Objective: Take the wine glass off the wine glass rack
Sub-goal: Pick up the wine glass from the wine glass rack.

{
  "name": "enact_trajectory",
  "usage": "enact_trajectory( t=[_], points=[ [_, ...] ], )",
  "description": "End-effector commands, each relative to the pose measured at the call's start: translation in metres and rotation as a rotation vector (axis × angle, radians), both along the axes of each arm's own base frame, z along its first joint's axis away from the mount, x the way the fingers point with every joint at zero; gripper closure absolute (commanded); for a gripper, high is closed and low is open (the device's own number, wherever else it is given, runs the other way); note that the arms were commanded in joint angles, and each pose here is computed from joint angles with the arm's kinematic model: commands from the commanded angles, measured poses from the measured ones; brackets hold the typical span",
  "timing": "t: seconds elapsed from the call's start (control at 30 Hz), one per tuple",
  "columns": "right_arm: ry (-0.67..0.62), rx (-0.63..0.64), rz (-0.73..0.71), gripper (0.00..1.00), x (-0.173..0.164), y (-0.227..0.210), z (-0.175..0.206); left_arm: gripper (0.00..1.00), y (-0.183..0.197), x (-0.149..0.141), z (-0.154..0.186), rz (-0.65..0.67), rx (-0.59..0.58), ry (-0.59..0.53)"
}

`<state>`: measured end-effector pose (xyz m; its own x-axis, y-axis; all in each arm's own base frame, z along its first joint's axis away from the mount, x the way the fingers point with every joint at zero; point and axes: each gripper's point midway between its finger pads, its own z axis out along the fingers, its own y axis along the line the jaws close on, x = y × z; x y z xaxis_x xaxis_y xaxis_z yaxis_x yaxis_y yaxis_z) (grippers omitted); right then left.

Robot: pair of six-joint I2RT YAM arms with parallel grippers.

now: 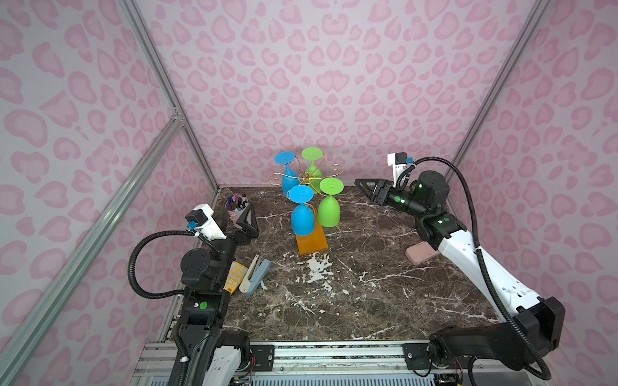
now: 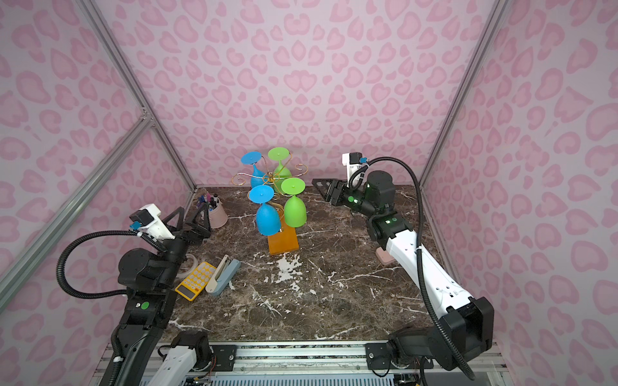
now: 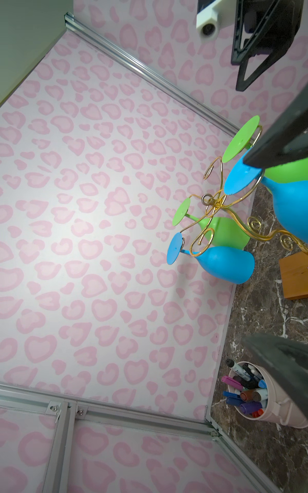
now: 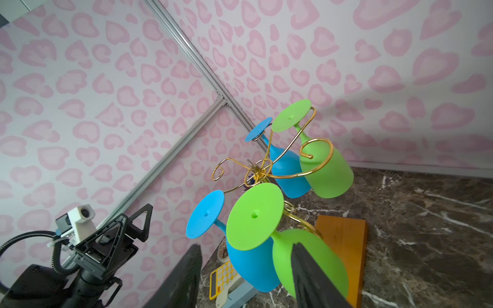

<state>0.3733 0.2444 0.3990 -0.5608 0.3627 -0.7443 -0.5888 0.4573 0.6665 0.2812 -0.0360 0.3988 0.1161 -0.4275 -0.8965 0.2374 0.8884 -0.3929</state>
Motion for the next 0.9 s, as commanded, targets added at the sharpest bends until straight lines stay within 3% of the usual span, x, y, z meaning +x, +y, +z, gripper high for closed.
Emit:
enact_trajectory(
  t=[0.0,0.3,0.87],
  points=[
    [0.139,0.060,0.067,0.47,-0.002,0.009,-0.008,0.03,-0.004,-0.003,0.007,-0.023,0.022,-0.023],
    [0.282,0.119,0.109,0.57,0.016,0.023,-0.033,0.03,-0.009,-0.009,0.011,-0.045,0.060,-0.040],
    [0.345,0.268,0.210,0.65,0.035,0.047,-0.031,0.03,-0.016,-0.009,-0.001,-0.079,0.109,-0.005]
  ],
)
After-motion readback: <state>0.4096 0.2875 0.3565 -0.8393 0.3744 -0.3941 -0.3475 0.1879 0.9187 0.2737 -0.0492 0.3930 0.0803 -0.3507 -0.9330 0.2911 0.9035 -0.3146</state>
